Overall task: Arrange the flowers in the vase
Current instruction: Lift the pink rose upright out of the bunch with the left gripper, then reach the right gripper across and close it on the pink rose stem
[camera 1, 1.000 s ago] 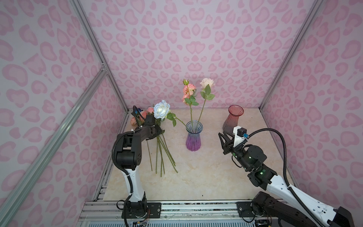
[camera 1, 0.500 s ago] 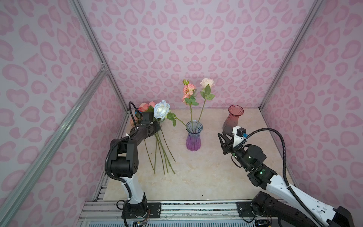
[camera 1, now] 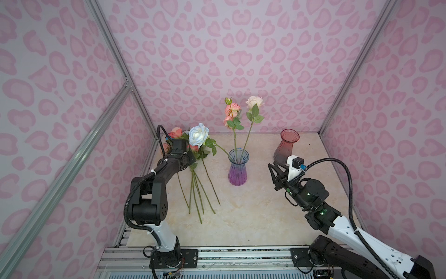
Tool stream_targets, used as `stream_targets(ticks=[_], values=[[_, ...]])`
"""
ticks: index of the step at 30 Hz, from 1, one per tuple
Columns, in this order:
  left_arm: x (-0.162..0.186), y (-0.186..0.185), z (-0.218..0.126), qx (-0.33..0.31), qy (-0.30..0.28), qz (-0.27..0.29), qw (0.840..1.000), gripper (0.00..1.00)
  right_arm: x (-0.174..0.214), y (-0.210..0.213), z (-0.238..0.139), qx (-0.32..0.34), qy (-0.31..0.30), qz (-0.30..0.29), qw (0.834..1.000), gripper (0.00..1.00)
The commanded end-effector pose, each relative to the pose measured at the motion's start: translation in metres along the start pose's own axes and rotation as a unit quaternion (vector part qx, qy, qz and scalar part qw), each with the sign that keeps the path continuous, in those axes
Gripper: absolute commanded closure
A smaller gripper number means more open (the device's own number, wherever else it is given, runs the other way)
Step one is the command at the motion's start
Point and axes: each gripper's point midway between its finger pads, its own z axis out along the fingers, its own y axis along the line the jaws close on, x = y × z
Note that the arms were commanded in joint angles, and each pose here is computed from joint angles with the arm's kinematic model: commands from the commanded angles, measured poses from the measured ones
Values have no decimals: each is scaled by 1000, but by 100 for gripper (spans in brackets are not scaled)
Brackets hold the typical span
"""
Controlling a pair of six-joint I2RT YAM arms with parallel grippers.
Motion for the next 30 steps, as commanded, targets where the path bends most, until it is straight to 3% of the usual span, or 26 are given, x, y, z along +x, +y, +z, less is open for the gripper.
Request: stream_targets(ticks=[1, 7, 16, 22, 27, 30], values=[[-6, 7, 5, -23, -5, 19, 1000, 97, -2, -3, -3, 6, -7, -1, 1000, 67], [-13, -2, -4, 1, -15, 8, 1000, 97, 0, -6, -4, 13, -7, -3, 1000, 67], [-35, -28, -94, 85, -82, 17, 993, 97, -2, -3, -1, 5, -5, -1, 1000, 67], [-45, -26, -178, 113, -169, 39, 978, 97, -7, 9, 2, -22, -1, 2, 1000, 67], [-52, -18, -273, 124, -266, 60, 954, 97, -18, 21, 5, -43, 2, -2, 999, 65], [-47, -23, -321, 163, -303, 76, 936, 97, -27, 36, 6, -66, 4, -4, 998, 65]])
